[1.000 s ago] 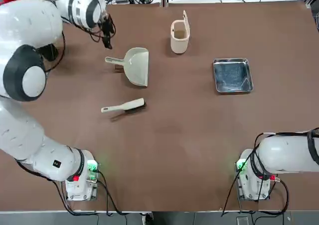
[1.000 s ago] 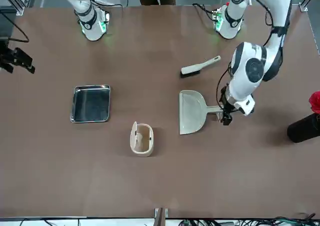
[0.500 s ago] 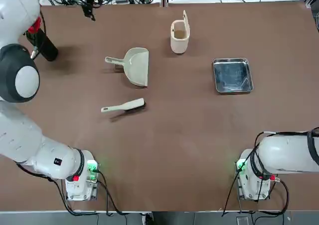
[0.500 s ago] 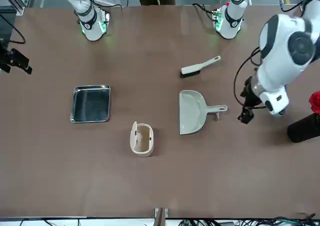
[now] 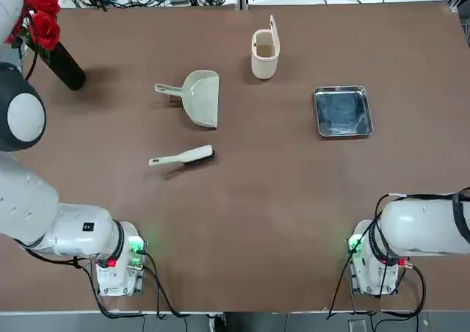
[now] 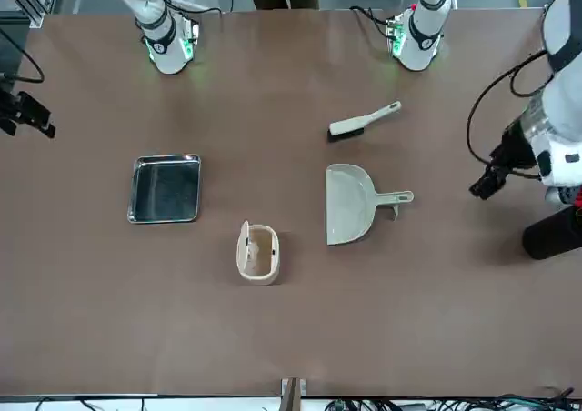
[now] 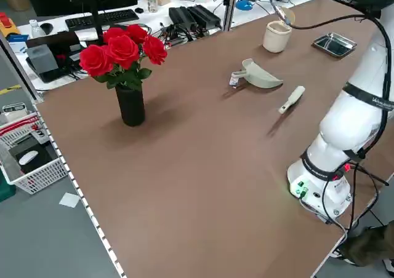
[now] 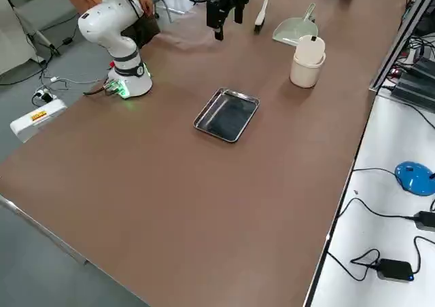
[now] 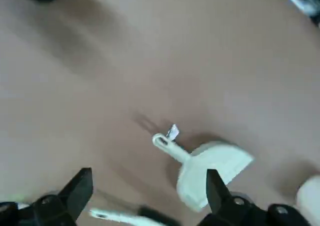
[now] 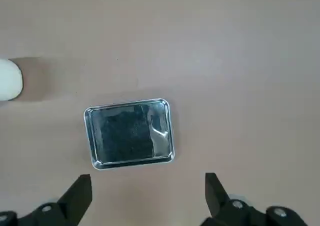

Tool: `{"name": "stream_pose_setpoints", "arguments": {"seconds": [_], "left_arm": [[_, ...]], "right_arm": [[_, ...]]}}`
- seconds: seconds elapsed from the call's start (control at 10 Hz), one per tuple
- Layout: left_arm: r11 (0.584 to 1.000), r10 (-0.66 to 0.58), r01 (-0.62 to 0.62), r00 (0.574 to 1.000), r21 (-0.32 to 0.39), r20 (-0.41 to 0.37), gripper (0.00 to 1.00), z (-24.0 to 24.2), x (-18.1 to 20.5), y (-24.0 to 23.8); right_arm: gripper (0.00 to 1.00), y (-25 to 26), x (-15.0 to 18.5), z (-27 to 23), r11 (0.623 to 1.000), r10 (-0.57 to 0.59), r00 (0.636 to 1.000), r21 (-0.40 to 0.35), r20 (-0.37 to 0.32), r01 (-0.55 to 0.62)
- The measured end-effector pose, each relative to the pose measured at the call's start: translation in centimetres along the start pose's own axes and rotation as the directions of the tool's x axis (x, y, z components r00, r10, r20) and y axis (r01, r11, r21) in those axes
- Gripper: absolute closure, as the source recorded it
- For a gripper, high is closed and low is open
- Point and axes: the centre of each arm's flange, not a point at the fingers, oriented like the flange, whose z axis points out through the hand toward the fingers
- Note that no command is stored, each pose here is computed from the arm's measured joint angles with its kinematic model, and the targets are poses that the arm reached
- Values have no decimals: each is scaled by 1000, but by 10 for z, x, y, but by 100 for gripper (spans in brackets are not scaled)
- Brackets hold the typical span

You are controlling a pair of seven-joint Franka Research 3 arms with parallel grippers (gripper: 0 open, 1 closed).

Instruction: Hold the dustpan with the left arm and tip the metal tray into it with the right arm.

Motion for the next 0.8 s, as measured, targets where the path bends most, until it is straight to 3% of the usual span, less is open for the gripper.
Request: {"name": "stream_pose_setpoints", "arguments": {"seconds": [0.2, 0.8], "left_arm": [[988, 155, -155, 988, -2, -1, 0, -4, -4, 4], [919, 392, -392, 920, 50, 9, 0, -48, -42, -11]], "right_arm": [[0, -2, 2, 0, 1000, -4, 1000, 0, -12, 4], [0, -13, 4, -1, 1000, -22, 999, 0, -26, 22]]}}
